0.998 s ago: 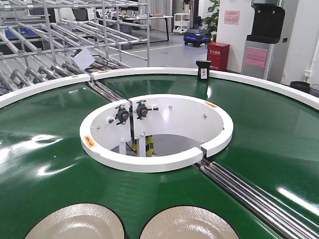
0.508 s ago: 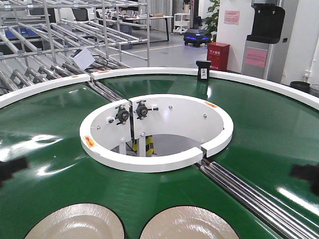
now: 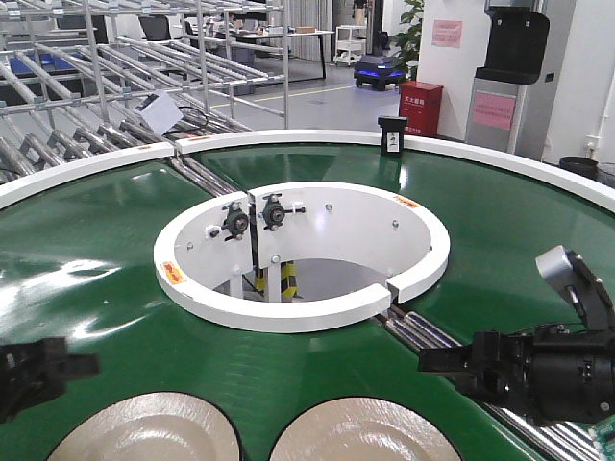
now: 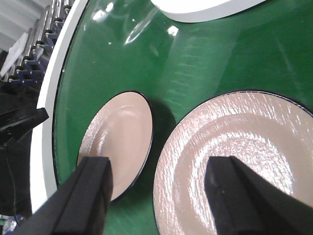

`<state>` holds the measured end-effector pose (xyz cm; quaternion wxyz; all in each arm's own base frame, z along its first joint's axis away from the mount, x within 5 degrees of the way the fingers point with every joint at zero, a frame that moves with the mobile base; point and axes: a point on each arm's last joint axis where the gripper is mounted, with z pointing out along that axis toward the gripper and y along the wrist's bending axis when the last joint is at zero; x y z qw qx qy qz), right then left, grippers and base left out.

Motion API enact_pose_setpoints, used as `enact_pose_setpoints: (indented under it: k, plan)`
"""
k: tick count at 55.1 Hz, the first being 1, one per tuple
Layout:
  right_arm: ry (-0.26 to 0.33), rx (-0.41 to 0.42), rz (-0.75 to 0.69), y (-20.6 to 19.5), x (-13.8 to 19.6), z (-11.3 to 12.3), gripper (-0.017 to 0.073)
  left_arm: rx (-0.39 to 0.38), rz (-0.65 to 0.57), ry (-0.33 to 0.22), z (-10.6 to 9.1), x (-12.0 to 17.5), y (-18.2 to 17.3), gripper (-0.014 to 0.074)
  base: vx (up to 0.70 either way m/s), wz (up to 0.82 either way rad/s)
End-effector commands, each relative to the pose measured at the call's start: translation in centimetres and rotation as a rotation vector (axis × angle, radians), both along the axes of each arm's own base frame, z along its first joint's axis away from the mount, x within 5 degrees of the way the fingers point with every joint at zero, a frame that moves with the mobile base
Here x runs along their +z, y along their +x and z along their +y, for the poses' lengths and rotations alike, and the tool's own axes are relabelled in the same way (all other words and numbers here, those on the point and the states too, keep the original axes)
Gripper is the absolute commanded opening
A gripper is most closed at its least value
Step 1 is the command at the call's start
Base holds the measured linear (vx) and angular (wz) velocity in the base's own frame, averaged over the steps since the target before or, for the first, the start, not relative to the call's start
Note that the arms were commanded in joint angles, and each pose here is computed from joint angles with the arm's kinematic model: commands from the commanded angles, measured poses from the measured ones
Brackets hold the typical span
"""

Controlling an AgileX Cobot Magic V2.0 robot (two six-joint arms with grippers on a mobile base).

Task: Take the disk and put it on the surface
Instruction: 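Lower both grippers onto the rims of the two cream plates and grasp, then lift both plates upright off the conveyor with both grippers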

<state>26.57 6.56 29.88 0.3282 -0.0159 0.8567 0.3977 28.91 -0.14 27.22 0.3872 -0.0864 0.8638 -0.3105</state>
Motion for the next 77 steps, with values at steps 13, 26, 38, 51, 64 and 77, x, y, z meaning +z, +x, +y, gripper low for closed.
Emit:
enact_pose_setpoints:
  k: [13, 26, 38, 51, 64, 77]
  plan:
    - [-0.057, -0.066, -0.1, 0.4, 1.6, -0.7, 0.0465, -0.059, 0.194, 0.169, 5.4, -5.8, 1.2, 0.0446, 0.0, 0.0]
    - [-0.119, -0.079, -0.121, 0.6, 1.4, -1.1, 0.0465, -0.209, 0.235, -0.094, 3.9, -10.2, 2.7, 0.0426, 0.0, 0.0]
    - [-0.138, -0.073, -0.121, 0.6, 1.3, -1.1, 0.0465, -0.258, 0.222, -0.387, 2.5, -11.9, 3.6, 0.0034, 0.0, 0.0]
    - [-0.214, -0.112, -0.035, 0.5, 0.4, -1.8, 0.0465, -0.22, 0.088, -0.499, 3.7, -8.7, 3.5, -0.0008, 0.0, 0.0]
    - [-0.312, -0.112, 0.118, 2.0, -3.3, -2.4, 0.0465, -0.078, -0.127, -0.591, 5.2, -2.0, 2.7, -0.0008, 0.0, 0.0]
    - [-0.336, -0.073, 0.275, 4.7, -8.1, -2.4, 0.0465, -0.092, -0.213, -0.577, 4.6, 1.6, 1.2, -0.0008, 0.0, 0.0]
